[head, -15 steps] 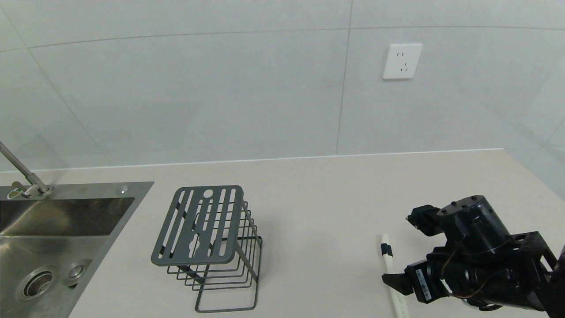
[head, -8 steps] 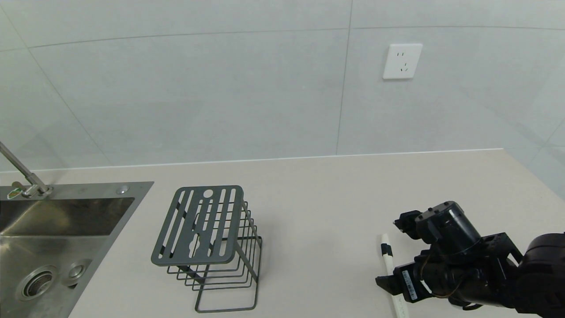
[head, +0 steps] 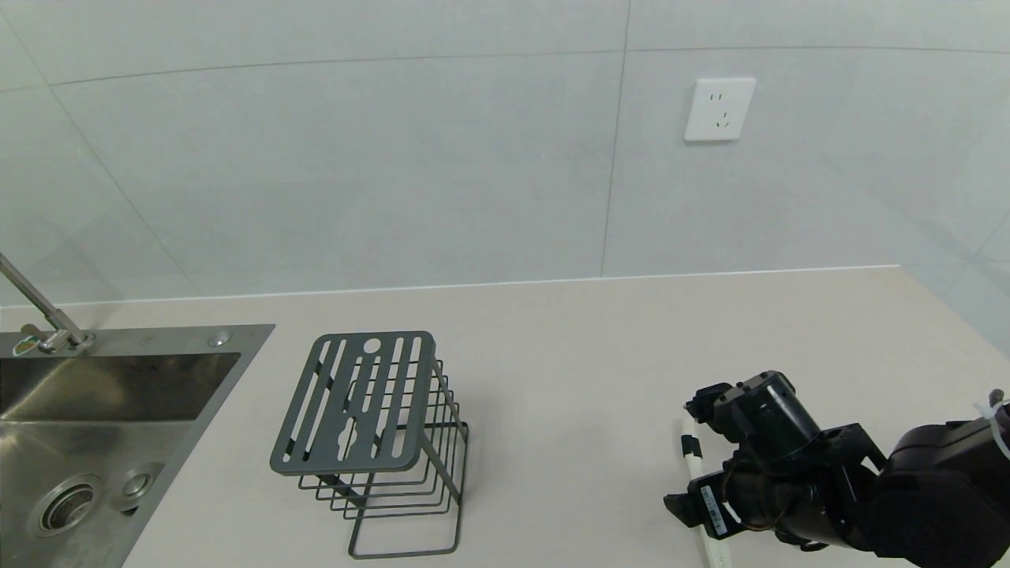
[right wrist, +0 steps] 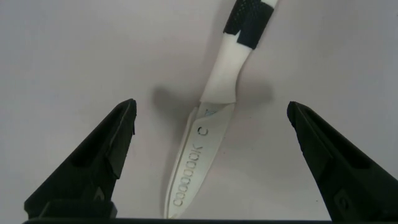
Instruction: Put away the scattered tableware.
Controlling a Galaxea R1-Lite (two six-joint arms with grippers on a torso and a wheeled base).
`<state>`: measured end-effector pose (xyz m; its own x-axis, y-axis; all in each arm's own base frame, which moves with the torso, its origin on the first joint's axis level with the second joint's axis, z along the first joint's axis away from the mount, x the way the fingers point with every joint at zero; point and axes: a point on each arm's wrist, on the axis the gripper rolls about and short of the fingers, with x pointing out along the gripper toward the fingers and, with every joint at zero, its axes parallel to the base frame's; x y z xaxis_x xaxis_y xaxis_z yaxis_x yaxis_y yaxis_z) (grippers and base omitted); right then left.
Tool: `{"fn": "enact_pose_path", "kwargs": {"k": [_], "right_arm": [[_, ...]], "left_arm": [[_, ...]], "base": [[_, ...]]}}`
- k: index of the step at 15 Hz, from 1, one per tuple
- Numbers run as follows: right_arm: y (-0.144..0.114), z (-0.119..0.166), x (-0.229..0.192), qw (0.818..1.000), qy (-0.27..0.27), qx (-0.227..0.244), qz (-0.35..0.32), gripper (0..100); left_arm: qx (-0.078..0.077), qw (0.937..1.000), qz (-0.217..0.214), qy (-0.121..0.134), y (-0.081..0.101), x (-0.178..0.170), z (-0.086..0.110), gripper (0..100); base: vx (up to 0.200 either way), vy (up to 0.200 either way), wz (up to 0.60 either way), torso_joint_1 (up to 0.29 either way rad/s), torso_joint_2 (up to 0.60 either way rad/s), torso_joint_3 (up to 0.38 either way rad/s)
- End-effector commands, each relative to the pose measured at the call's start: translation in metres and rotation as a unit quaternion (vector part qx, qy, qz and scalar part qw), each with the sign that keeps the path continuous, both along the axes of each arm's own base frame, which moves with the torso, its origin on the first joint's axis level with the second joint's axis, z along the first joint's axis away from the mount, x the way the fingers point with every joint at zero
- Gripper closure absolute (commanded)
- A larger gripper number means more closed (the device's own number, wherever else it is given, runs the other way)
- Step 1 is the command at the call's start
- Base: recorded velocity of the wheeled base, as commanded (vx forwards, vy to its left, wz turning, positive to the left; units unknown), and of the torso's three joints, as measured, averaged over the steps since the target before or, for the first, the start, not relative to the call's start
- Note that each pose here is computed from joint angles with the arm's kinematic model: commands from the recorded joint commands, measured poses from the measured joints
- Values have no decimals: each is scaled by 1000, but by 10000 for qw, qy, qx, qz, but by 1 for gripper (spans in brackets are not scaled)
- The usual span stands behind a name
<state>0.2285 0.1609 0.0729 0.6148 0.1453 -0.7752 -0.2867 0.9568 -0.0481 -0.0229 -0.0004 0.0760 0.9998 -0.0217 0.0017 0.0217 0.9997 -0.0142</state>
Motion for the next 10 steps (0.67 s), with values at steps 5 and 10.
{"fn": "enact_pose_path", "kwargs": {"k": [5, 10], "right_arm": [[12, -6, 7, 10000, -21, -65, 66, 0], [12, -9, 8, 9999, -30, -128, 18, 0]], "left_arm": [[-5, 10000, 1, 1, 0, 0, 0, 0], [-5, 10000, 1, 1, 0, 0, 0, 0]], "base": [[0, 0, 0, 0, 0, 0], [0, 0, 0, 0, 0, 0]]}}
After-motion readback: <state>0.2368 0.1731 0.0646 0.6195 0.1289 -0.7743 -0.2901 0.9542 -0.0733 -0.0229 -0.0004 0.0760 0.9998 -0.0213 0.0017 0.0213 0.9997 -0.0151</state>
